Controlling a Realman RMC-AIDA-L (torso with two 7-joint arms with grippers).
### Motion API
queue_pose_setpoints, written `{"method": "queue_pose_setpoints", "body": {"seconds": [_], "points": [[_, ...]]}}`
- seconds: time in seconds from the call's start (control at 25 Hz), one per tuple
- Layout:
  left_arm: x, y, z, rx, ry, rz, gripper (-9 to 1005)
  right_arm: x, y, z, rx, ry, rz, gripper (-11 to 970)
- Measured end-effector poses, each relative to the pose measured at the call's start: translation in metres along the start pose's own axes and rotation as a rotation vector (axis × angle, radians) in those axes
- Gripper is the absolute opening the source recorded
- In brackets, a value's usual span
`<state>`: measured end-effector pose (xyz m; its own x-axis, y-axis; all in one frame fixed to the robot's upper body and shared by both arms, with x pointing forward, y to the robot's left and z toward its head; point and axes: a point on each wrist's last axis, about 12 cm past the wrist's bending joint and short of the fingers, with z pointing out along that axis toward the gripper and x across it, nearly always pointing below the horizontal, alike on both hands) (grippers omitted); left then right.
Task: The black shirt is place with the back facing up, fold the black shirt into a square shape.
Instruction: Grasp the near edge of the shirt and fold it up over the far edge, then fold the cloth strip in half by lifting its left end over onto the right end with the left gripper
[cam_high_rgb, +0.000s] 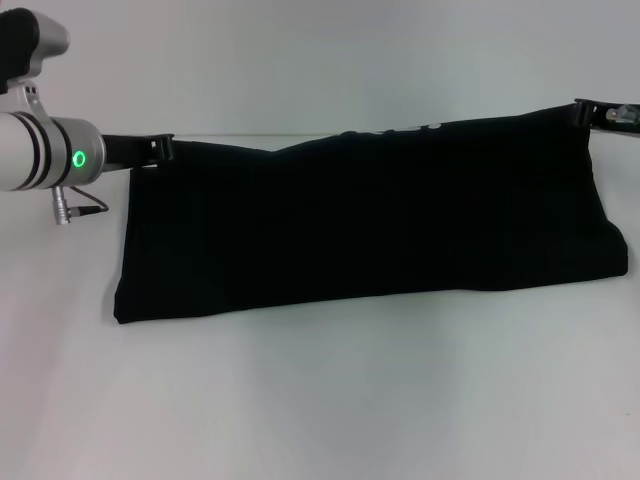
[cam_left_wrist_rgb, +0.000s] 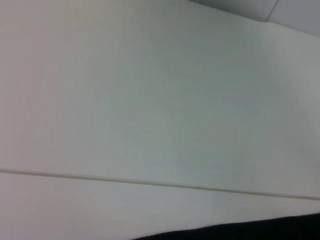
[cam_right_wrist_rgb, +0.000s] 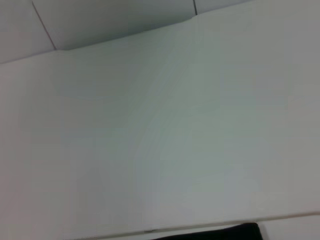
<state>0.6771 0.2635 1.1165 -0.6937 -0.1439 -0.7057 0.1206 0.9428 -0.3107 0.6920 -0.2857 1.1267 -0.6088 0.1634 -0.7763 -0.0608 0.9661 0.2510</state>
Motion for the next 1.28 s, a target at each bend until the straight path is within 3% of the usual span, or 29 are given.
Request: {"method": "queue_pose_setpoints", "body": {"seconds": [0.12,0.28,0.44,0.56,0.72,0.88,0.92,1.16,1.28], "points": [[0.001,0.000,0.004,-0.014,-0.006,-0.034,34,-0.004,-0.004,-0.002,0.009,-0.007,-0.006,193],[-0.006,0.002,0.000,-0.002,-0.004,-0.162,43,-0.020,-0.010,-0.007,0.004,-0.014,-0.006,199],[-0.015,0.005,-0.017,0.083,0.010,-0.264,204,-0.042,-0.016,-0.021,-0.047,0.022,0.050,206],[-0.013,0.011,-0.030,0.172,0.069,-0.315,319,-0.052,-0.017,-0.037,-0.121,0.089,0.071,328],[0.008,0.030,-0.051,0.323,0.122,-0.430,468,-0.049,-0.019,-0.054,-0.221,0.085,0.059,495],[0.040,0.047,-0.070,0.473,0.089,-0.550,582,-0.017,-0.031,-0.066,-0.364,-0.023,0.102,675],[0.055,0.052,-0.075,0.504,0.095,-0.591,610,-0.004,-0.036,-0.070,-0.410,-0.064,0.117,679],[0.091,0.065,-0.085,0.511,0.117,-0.708,612,0.073,-0.046,-0.093,-0.584,-0.287,0.126,697],[0.108,0.071,-0.089,0.504,0.124,-0.799,612,0.097,-0.048,-0.103,-0.624,-0.373,0.122,697]]}}
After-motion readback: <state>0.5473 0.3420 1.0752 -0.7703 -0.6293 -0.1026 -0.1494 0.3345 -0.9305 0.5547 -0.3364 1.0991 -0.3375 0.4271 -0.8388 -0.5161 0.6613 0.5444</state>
